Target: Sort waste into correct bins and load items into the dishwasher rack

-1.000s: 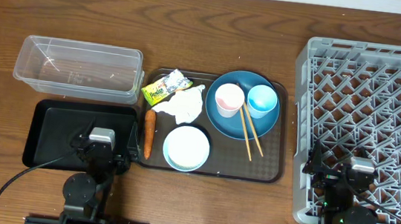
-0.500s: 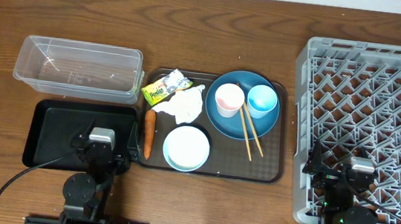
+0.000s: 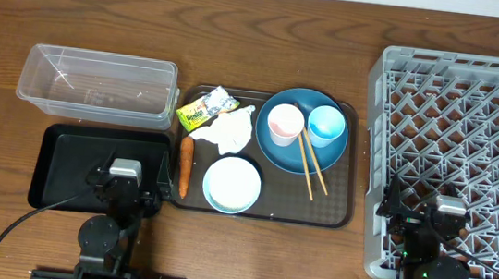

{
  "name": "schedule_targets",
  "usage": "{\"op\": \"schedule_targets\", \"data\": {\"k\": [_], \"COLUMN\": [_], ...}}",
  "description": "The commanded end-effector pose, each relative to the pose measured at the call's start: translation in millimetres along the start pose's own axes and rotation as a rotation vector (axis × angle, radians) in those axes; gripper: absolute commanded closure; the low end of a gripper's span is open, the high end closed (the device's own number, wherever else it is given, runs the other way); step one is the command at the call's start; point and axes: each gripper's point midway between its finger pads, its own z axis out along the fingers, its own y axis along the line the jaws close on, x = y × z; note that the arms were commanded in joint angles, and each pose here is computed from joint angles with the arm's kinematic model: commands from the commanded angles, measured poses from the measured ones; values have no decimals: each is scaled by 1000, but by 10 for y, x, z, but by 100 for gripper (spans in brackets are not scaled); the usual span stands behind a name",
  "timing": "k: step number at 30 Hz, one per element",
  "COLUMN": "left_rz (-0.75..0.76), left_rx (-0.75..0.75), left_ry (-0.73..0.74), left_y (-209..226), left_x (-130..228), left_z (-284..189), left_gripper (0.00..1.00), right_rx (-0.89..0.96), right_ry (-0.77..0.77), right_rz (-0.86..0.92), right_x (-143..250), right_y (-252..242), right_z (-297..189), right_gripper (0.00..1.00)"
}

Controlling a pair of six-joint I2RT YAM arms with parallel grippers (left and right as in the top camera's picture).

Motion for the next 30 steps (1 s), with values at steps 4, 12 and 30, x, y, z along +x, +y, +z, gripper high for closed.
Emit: {"op": "schedule_targets", "data": {"k": [4, 12, 30], "left_rz": [-97, -361, -411], "left_rx": [0, 72, 154], "left_ry": [43, -130, -348], "left_y": [2, -79, -136], "left_x": [143, -362, -1587], "left_z": [9, -36, -487], "left_gripper": [2, 2, 2], "right_rx": [0, 0, 0], "right_ry": [1, 1, 1], "right_rz": [6, 6, 6], "right_x": [14, 14, 14], "right_y": [-2, -2, -2], "right_z": [1, 1, 1], "right_gripper": [1, 1, 1]}}
